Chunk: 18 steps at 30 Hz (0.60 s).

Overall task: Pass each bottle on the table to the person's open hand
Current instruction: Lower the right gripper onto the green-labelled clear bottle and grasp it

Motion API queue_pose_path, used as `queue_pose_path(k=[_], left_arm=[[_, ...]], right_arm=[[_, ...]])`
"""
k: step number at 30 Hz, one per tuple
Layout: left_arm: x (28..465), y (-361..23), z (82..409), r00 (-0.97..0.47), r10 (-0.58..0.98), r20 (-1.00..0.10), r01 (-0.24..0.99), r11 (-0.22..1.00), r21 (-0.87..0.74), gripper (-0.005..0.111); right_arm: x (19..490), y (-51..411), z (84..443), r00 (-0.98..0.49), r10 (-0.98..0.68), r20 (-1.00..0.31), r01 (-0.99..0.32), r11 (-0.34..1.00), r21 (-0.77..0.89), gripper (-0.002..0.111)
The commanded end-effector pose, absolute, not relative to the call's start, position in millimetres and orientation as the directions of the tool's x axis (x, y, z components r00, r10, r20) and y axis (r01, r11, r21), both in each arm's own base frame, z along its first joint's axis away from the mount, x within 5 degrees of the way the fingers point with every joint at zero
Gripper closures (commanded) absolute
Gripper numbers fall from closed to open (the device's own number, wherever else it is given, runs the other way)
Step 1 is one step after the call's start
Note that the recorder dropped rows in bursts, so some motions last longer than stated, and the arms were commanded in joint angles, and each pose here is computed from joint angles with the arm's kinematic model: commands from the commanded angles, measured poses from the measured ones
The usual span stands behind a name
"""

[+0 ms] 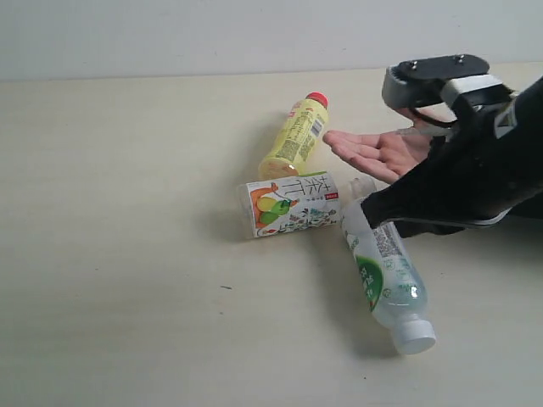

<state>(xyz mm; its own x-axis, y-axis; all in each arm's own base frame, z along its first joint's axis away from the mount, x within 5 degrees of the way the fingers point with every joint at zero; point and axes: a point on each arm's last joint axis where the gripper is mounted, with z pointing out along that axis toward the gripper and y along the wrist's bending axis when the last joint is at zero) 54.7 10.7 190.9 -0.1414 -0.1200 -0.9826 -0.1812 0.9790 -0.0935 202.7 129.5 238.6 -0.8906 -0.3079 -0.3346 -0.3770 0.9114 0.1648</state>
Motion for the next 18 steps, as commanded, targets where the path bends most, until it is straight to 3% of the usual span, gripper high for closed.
queue_pose_path(k=[1,8,10,18], left_arm=[[54.4,10.9,191.4,-0.135,-0.114,-0.984,-0.183,0.979,-0.089,0.107],[54.4,10.9,191.4,-0.135,-0.114,-0.984,-0.183,0.979,-0.089,0.107],[54.4,10.9,191.4,-0.135,-0.114,-0.984,-0.183,0.979,-0.089,0.107],[54.4,10.9,191.4,-0.135,-0.114,-0.984,-0.183,0.979,-0.089,0.107]], right_arm=[[215.9,132.4,224.3,-0.935,-0.288,-0.210,-0.316,0.941,0.119,0.092],[221.7,136.4,207.2,-0.946,-0.282,-0.162,-0.303,0.946,0.118,0.043],[224.2,136.7,204.2,-0.952,-0.256,-0.168,-0.277,0.954,0.114,0.036],[242.0,144.4,175.8,-0.960,-0.206,-0.188,-0.228,0.968,0.104,0.036]])
